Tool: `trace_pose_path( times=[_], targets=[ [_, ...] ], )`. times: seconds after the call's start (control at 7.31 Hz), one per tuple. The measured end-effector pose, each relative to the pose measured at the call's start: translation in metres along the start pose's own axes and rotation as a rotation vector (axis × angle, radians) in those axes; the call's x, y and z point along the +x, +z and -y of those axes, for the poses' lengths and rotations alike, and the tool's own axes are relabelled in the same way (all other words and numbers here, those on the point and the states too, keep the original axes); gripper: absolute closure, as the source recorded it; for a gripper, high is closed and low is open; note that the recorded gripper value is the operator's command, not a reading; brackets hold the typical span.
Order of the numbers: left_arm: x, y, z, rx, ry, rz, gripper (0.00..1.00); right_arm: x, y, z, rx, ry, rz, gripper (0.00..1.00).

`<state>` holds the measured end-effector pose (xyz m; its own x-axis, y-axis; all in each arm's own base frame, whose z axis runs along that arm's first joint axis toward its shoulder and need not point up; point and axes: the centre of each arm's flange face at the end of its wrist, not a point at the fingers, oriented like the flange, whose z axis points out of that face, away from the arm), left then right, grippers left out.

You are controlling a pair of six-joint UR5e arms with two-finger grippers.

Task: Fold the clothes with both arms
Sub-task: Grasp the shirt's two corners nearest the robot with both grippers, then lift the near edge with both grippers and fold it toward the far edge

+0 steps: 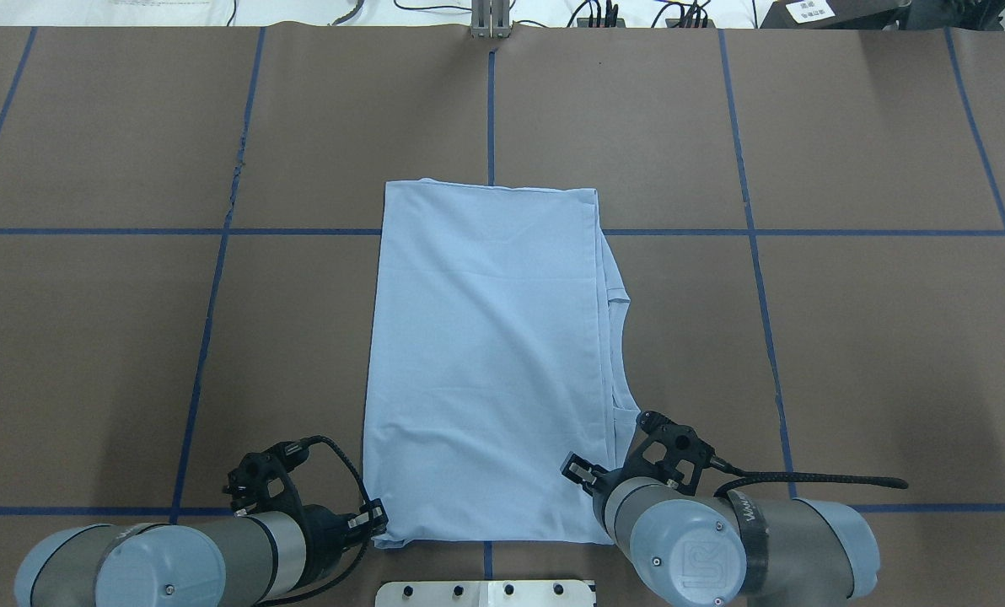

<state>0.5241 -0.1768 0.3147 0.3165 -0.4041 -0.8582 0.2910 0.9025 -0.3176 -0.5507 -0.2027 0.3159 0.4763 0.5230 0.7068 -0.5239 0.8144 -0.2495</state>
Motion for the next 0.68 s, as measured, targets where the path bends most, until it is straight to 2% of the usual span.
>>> trace_pose_path(
  times=[0.14,0.27,0.41,0.68],
  targets=[
    [0.0002,-0.0002,0.0000,0.000,0.000,-0.001,1.00,-0.0001,-0.0001,-0.0003,0.000,0.000,0.000,0.53],
    [0.0002,-0.0002,0.0000,0.000,0.000,-0.001,1.00,-0.0010,-0.0006,-0.0007,-0.001,0.000,0.002,0.86],
    [0.0004,-0.0005,0.0000,0.000,0.000,-0.001,1.00,-0.0031,-0.0017,-0.0017,-0.003,0.002,0.006,1.00],
    [0.0009,-0.0013,-0.0002,-0.001,0.000,-0.003,1.00,-0.0071,-0.0040,-0.0031,-0.007,0.004,0.013,1.00]
  ],
)
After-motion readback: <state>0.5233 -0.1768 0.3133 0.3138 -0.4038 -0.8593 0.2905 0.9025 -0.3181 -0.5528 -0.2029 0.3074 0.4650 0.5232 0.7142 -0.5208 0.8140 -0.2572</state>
